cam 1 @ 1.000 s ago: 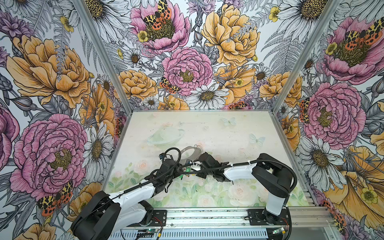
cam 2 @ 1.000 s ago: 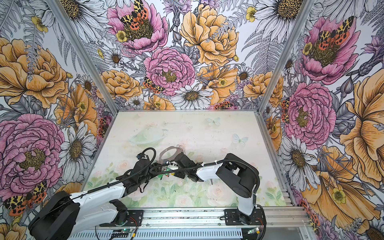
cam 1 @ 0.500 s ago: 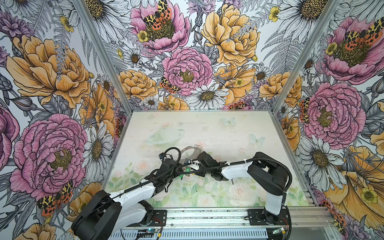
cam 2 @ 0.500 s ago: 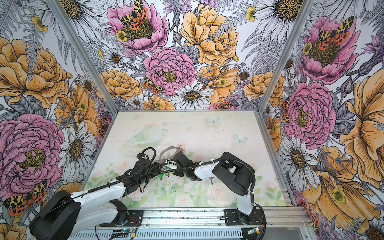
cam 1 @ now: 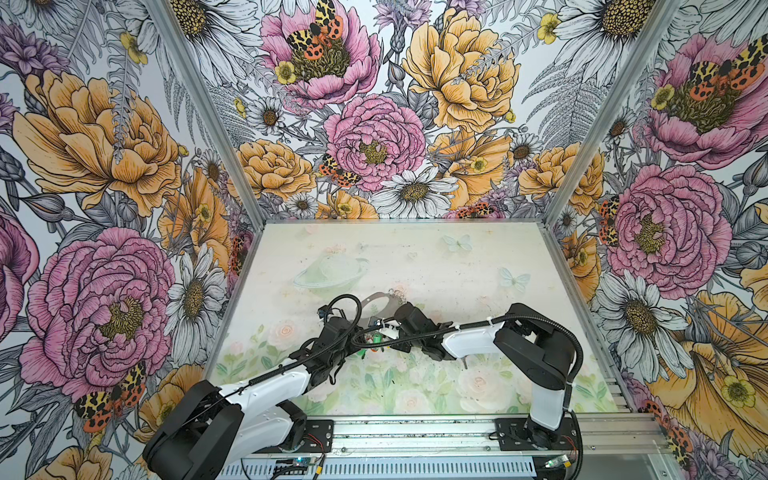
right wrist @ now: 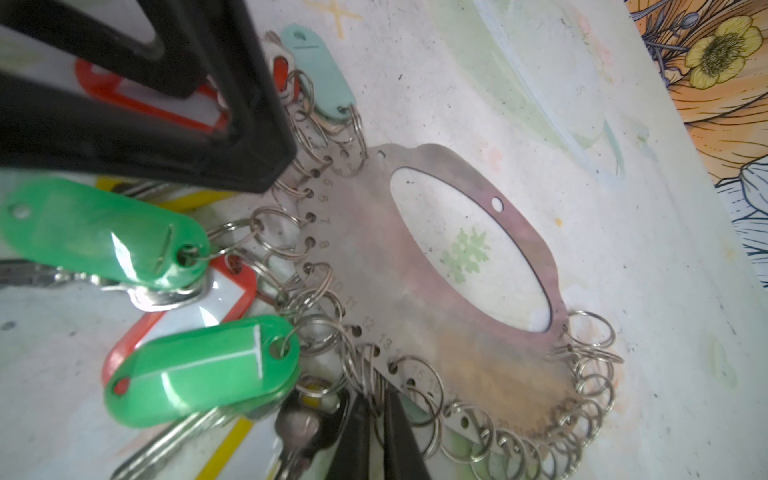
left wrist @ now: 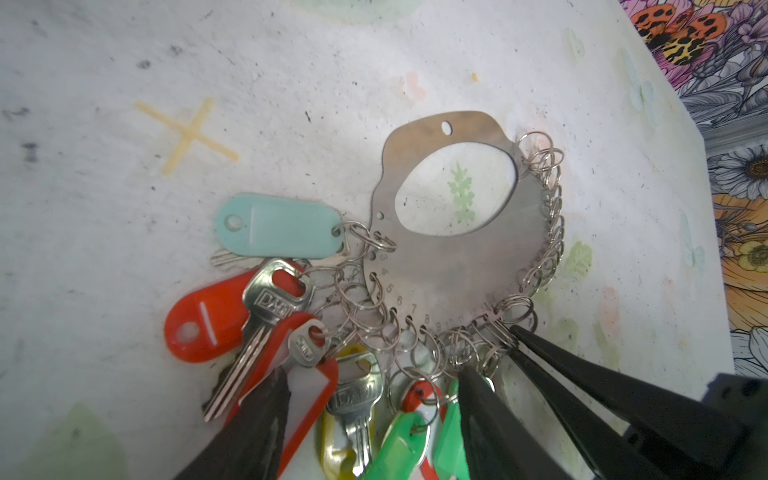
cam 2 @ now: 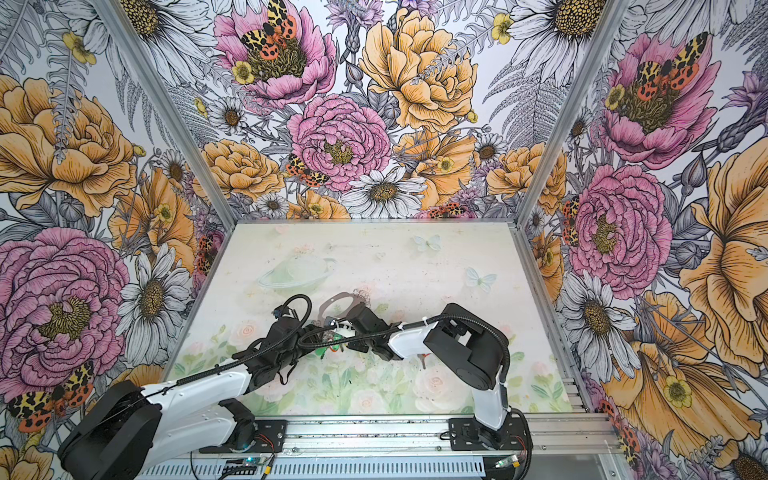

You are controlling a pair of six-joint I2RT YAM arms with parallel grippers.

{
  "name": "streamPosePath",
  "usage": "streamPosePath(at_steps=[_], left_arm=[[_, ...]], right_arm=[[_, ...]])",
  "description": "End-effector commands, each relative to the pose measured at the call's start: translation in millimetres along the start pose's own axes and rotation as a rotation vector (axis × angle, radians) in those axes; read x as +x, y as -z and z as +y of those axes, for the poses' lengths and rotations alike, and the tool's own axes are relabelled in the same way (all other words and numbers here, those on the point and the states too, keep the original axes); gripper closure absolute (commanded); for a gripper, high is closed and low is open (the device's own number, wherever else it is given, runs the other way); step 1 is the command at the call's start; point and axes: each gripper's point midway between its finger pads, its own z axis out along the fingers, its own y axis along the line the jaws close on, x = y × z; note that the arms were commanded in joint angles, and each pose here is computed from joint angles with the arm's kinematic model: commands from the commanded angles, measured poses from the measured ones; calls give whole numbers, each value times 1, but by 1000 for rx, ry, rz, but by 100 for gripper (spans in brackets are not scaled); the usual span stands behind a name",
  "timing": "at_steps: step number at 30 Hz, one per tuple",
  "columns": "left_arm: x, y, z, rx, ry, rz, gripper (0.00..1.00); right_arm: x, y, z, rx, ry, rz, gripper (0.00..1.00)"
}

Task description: Put the keys on the keyring

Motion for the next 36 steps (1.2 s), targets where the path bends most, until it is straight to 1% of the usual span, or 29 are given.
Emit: streamPosePath(at_steps=[1,5,10,15,26,36], left_arm=[[37,-1,50,-161,-22,130,34],[37,-1,51,-164,-23,132,34],[36,-1,50,-163,-23,132,34],[34,0,49,-162,-21,127,34],[34,-1,48,-159,-21,129,34],[34,-1,49,-162,-20,131,34]], right_arm=[[-9,3,-7,5,-6,-26,89],[-13,6,-7,-2,-24,-46,89],[-17,11,-14,-35,-99,-84,88],[-20,12,-19,-54,-140,-91,87],[-16,6,-12,-91,-131,-64,85],[-16,0,-8,-122,-154,-31,79]])
